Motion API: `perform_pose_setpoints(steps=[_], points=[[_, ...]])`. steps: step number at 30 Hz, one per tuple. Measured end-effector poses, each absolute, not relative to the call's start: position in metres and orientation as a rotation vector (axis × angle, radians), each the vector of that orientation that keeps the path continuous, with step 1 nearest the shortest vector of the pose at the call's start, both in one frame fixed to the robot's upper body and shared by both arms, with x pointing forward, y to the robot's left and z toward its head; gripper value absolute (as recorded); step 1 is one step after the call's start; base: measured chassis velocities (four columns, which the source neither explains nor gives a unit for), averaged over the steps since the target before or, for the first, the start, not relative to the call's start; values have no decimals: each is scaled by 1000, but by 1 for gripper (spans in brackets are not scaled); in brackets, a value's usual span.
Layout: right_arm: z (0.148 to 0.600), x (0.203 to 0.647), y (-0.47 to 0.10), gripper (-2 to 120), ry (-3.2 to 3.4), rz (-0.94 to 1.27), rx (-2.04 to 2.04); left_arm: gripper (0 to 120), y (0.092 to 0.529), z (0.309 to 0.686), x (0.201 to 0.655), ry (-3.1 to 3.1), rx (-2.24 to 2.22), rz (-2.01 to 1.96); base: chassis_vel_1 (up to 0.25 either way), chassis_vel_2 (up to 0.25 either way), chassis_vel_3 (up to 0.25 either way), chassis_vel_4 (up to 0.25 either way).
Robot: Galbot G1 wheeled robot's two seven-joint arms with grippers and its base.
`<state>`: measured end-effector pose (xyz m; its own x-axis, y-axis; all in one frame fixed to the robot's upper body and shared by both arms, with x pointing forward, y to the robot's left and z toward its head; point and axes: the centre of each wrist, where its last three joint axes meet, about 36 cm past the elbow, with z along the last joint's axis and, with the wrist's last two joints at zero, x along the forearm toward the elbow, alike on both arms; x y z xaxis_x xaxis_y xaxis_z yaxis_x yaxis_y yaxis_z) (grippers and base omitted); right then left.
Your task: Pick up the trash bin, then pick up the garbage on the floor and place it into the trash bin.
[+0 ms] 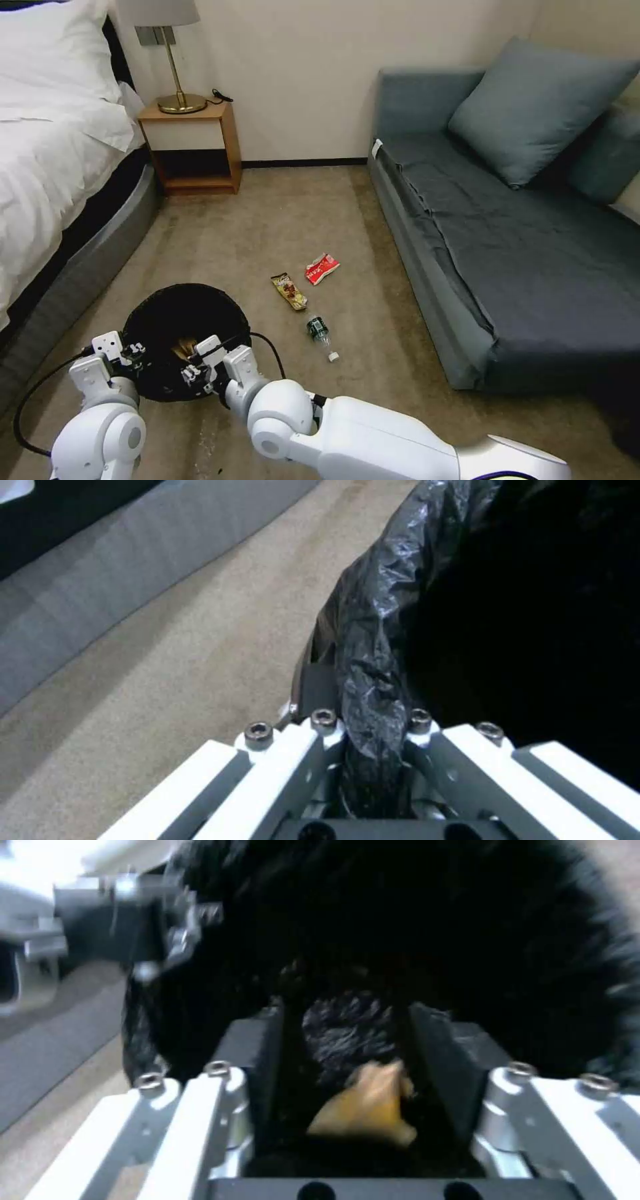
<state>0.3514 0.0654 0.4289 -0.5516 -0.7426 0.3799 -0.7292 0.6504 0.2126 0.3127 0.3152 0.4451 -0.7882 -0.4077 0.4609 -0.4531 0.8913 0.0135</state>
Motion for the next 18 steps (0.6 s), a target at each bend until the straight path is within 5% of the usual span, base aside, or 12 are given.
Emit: perform_pose_setpoints(steps=[9, 18], points=[[472, 393, 0, 90, -2781, -391, 1150, 3, 326, 445, 315, -2602, 672, 126, 0, 0, 0, 0], [474, 372, -98, 100, -3263, -164, 811, 3, 332, 441, 316, -2606, 713, 134, 0, 0, 0, 0]])
